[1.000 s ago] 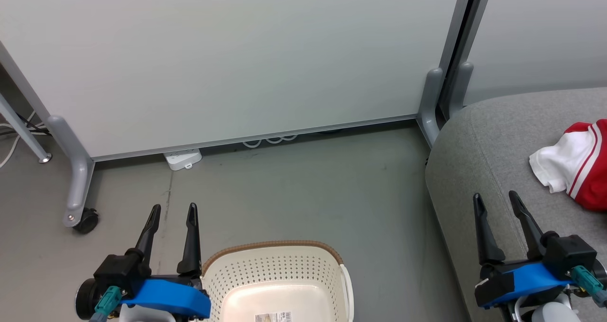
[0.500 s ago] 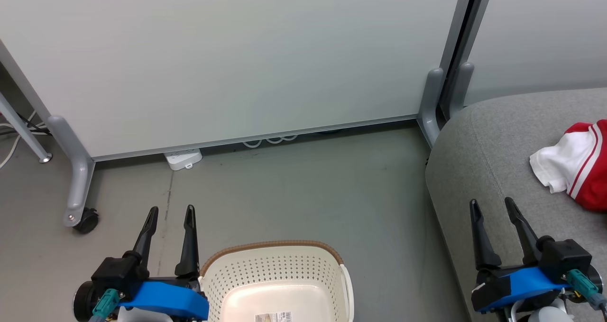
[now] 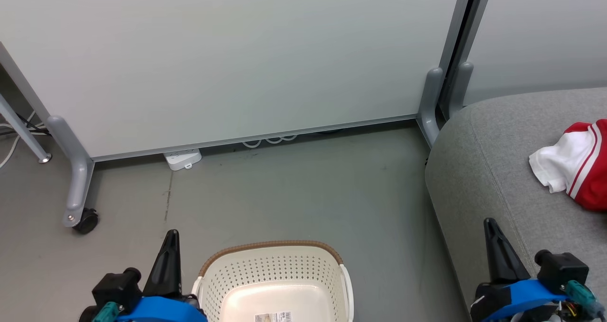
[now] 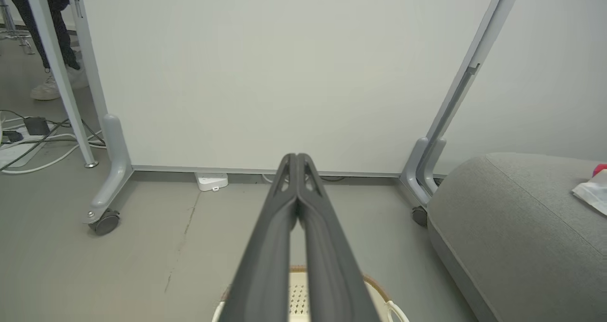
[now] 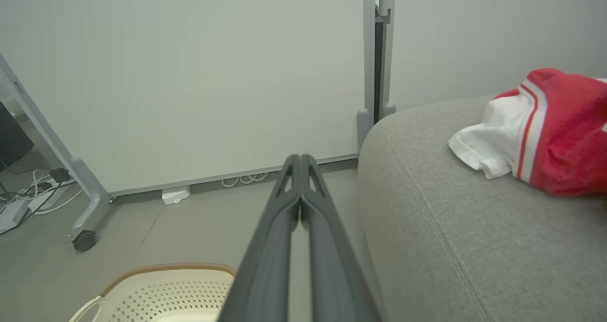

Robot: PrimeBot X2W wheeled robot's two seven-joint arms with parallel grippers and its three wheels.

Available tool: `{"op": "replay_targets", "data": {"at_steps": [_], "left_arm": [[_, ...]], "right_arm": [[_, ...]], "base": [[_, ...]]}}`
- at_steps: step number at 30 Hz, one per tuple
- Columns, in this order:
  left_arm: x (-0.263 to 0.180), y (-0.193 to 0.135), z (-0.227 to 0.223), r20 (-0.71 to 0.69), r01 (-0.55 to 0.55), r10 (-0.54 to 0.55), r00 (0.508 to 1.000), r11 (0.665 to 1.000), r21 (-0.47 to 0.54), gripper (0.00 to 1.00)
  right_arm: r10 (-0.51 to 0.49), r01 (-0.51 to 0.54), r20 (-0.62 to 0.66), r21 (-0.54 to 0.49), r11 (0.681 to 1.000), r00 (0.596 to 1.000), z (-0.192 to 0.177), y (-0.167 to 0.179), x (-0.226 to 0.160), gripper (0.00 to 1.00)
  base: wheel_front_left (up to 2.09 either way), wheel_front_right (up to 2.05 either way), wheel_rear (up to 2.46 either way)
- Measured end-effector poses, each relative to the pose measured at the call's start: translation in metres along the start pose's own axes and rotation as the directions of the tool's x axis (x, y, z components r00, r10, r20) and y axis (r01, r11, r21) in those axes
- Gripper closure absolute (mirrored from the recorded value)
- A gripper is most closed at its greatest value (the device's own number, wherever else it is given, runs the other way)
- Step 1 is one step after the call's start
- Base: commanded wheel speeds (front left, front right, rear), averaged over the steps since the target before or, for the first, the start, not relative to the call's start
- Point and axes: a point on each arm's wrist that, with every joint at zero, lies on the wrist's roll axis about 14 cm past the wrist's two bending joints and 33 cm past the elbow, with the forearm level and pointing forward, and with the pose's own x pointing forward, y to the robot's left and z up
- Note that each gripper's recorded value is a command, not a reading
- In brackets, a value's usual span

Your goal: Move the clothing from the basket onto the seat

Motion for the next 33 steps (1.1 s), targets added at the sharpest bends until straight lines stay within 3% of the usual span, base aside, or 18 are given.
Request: {"op": "replay_targets", "data": {"at_steps": [5, 15, 33], "left_arm": [[0.000, 0.006, -0.001, -0.017, -0.027, 0.026, 1.000, 0.995, -0.093, 1.00], [0.000, 0.016, -0.001, -0.041, -0.076, 0.067, 0.997, 0.957, -0.279, 1.00], [0.000, 0.028, 0.000, -0.069, -0.119, 0.097, 0.993, 0.845, -0.522, 1.00]], "right_arm": [[-0.028, 0.029, -0.007, 0.103, 0.994, 1.000, 0.000, -0.004, 0.000, 1.00], [-0.068, 0.069, -0.013, 0.300, 0.951, 0.998, 0.002, -0.008, 0.001, 1.00], [-0.101, 0.101, -0.031, 0.560, 0.822, 0.994, 0.004, -0.012, 0.003, 1.00]], "base": [[0.00, 0.00, 0.00], [0.00, 0.00, 0.00], [0.00, 0.00, 0.00]]}}
